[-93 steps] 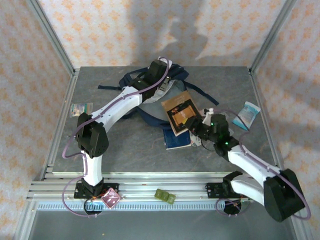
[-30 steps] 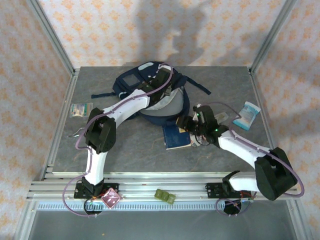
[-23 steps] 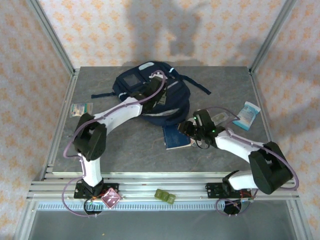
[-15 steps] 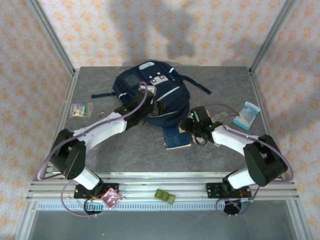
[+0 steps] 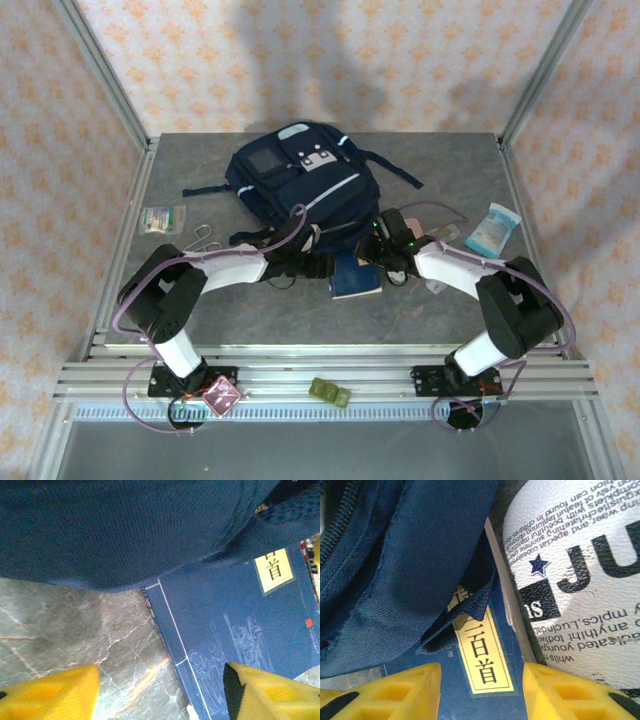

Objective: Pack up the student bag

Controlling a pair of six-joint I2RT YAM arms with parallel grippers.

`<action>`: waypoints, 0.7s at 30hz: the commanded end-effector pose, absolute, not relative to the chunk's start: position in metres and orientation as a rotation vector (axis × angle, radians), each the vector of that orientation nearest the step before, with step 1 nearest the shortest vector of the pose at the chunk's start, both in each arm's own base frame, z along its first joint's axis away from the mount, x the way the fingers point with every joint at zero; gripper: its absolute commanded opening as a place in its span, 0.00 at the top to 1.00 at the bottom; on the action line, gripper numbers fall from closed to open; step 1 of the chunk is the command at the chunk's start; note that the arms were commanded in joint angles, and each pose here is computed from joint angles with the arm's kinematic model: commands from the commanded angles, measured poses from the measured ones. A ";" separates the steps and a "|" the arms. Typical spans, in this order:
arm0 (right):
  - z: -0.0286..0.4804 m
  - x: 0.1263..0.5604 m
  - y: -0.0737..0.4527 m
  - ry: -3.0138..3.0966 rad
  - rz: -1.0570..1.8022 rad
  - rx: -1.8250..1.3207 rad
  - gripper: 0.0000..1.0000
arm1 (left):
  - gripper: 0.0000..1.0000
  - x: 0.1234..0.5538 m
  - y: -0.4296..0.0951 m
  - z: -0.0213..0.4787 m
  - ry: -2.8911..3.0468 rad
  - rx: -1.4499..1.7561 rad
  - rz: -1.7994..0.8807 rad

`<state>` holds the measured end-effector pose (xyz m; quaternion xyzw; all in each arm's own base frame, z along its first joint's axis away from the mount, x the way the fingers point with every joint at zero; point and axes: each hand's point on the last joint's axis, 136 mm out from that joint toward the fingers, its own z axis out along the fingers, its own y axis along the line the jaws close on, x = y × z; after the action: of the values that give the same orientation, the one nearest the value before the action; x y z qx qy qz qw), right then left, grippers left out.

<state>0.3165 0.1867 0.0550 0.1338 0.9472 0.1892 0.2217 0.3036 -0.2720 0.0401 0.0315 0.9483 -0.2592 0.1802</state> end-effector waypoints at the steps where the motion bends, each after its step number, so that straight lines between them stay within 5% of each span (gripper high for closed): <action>1: 0.028 0.299 0.156 2.712 0.285 0.412 0.53 | 0.33 0.306 -0.293 0.045 2.677 0.075 -0.844; 21: 0.049 0.298 0.163 2.723 0.123 0.304 0.67 | 0.39 0.305 -0.306 0.025 2.714 0.062 -0.911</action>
<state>0.2977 0.1664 0.0466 0.1169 0.9711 0.0722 0.1949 0.3076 -0.2952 0.0338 0.0197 0.9404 -0.3030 0.1530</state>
